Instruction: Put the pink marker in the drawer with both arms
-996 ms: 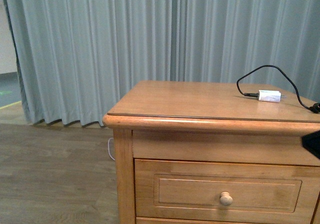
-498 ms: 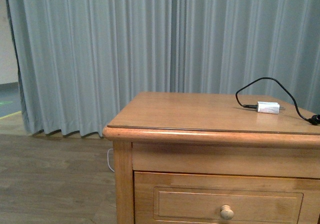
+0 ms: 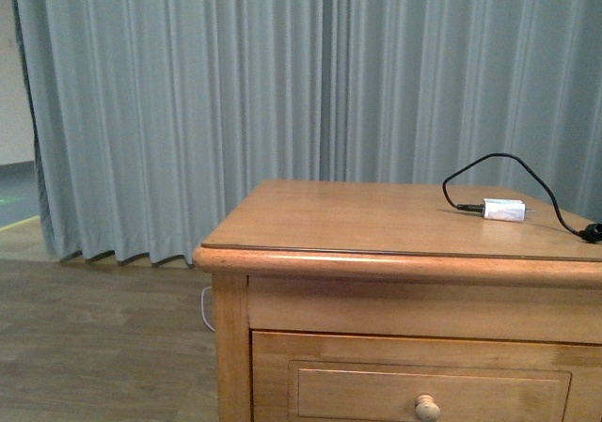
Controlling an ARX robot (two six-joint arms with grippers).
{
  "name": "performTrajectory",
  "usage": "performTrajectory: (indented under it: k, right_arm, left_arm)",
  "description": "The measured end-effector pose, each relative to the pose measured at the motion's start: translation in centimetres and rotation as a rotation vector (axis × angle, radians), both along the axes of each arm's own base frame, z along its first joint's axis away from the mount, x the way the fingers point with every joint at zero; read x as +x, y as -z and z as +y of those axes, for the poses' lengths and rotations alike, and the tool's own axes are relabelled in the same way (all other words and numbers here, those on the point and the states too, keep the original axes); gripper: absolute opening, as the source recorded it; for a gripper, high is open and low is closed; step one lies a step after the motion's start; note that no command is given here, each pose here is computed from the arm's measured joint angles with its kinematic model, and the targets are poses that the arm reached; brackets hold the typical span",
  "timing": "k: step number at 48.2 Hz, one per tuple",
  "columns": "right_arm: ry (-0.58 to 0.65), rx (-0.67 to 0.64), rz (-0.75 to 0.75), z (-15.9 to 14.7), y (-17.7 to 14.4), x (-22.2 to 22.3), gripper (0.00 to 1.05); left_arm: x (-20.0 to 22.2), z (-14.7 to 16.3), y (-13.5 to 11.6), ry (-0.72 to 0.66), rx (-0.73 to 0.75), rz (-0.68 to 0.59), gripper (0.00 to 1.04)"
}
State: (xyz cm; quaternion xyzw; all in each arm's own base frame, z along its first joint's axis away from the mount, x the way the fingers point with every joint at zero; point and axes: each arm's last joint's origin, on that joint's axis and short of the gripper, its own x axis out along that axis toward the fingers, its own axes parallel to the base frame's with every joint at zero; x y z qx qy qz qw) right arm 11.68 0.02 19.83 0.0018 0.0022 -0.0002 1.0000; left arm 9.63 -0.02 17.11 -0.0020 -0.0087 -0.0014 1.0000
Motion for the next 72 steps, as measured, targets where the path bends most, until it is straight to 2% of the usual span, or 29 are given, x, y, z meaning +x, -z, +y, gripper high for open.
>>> performTrajectory:
  k: [32,49,52,72]
  right_arm:
    - [-0.001,0.000,-0.004,0.0,3.3,-1.9,0.01]
    - [-0.001,0.000,-0.006,0.0,3.3,-1.9,0.01]
    - [-0.001,-0.001,-0.006,0.0,3.3,-1.9,0.09]
    - [-0.001,-0.001,-0.006,0.0,3.3,-1.9,0.82]
  left_arm:
    - [0.0,0.0,0.0,-0.001,0.000,0.000,0.99]
    - [0.0,0.0,0.0,0.000,0.000,-0.001,0.99]
    - [0.0,0.0,0.0,0.000,0.000,-0.001,0.99]
    - [0.0,0.0,0.0,0.000,0.000,-0.001,0.99]
